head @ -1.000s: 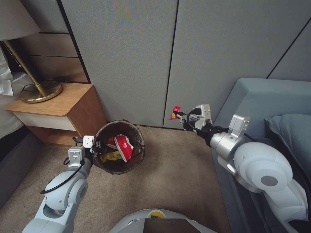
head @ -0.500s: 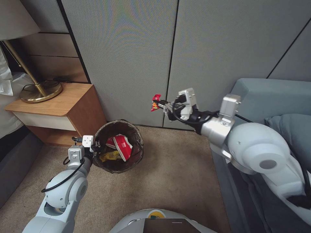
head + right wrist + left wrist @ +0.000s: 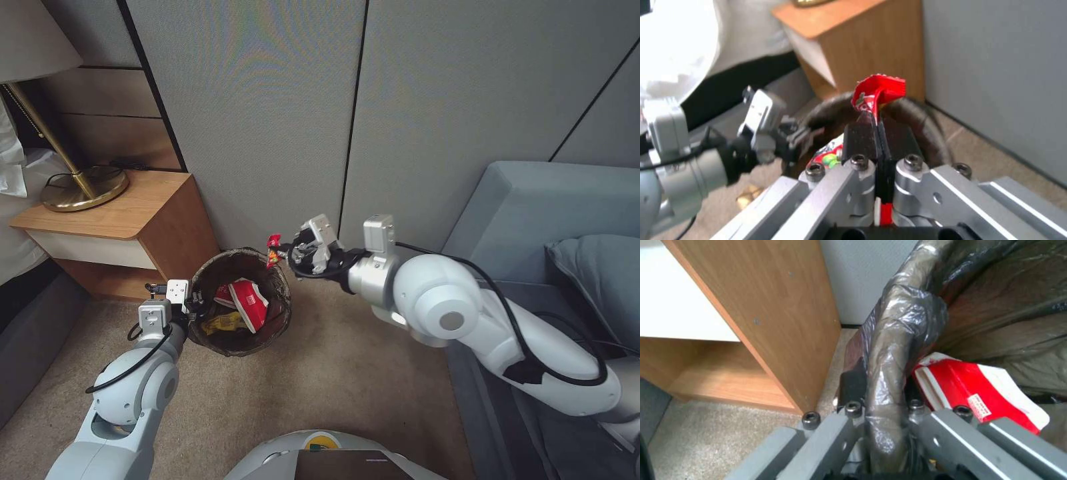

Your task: Pick up the trash bin, then pick up the garbage from the floor and place it into the trash bin.

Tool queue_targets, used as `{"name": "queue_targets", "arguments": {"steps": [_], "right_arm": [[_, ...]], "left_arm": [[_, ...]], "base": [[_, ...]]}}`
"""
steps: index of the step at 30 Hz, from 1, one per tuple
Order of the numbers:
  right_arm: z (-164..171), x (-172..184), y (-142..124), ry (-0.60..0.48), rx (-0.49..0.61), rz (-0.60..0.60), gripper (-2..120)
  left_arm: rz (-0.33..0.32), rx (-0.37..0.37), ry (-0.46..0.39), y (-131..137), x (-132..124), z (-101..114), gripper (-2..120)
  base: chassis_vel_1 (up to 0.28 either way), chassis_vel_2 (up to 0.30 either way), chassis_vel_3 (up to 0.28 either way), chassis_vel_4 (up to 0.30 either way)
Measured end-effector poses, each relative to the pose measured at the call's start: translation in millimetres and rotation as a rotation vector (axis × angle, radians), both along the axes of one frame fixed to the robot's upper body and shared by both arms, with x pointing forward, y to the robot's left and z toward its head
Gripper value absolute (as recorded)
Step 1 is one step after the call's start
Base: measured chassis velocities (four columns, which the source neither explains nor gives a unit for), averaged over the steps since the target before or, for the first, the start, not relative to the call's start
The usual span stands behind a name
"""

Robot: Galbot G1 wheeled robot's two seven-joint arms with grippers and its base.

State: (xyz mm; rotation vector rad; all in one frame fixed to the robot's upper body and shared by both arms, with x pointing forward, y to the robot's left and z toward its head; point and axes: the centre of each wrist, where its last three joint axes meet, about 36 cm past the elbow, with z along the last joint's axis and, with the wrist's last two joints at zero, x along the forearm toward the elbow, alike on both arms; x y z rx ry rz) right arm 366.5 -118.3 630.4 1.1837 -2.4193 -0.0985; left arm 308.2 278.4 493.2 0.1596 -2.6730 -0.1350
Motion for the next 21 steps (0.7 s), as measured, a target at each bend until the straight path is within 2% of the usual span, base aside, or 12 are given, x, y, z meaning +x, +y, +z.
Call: {"name": "queue_targets", "arguments": {"steps": [12,21], "right_arm": [[-30.2,2.1,39.3,0.056,-0.079,0.054,0],[-62.7,19.7,70.3,0.101,-0.132,0.046,0]], "left_arm": [[0.012,-0.003,0.001,3.1,1.9,-1.6,0],[0.015,-0.007,0.001,3.6,2.8,-1.9,0]], "base": [[0.000,0.000,0.000,0.000],[0.000,0.000,0.000,0.000]]}}
